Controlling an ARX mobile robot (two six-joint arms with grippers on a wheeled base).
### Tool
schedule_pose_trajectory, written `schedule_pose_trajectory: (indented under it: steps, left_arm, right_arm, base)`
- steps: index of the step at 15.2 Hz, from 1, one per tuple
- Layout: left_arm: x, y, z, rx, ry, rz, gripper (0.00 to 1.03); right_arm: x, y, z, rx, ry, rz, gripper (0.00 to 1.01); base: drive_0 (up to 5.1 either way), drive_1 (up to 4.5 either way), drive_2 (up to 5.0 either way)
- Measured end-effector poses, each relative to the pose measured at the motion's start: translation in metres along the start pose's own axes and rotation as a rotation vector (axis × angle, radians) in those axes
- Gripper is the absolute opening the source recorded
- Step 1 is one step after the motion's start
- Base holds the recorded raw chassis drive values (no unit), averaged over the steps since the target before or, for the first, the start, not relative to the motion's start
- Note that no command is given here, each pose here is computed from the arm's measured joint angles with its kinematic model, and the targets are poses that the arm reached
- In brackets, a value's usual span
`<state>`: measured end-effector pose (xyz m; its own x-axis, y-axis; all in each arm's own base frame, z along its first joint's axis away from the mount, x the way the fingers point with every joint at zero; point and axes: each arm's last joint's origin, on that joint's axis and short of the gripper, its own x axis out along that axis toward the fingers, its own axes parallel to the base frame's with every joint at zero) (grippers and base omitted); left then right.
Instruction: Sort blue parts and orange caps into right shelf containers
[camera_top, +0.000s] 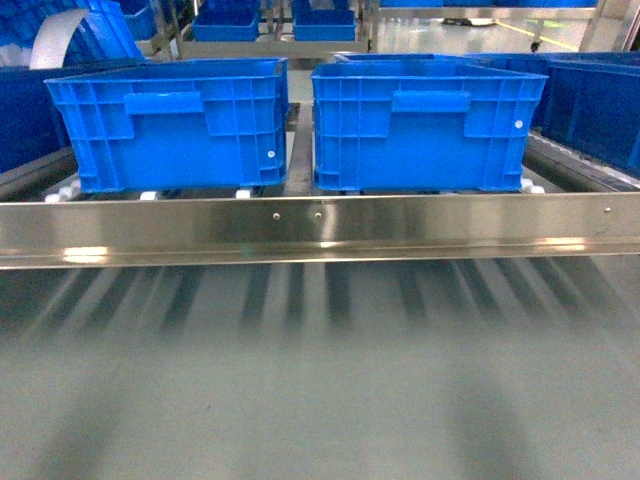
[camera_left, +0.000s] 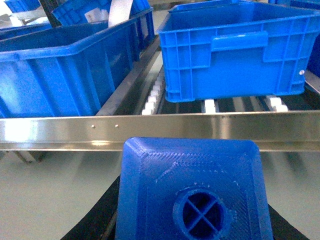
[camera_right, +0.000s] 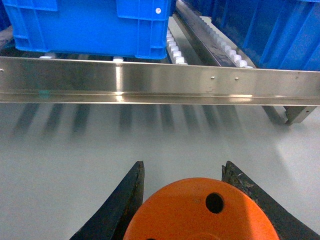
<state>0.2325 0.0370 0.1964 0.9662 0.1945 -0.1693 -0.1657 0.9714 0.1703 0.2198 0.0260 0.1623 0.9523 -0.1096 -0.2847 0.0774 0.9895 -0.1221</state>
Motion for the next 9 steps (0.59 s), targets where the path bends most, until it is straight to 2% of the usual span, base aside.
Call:
schedule_pose_trajectory:
  steps: [9]
  left_arm:
    - [0.0,-0.0001,-0.0003,0.0,0.003,-0.001,0.44]
  right_arm:
    - [0.0,0.0,-0.0001,0.0,0.001,0.0,0.41]
  base:
    - [0.0,4.2,-4.1]
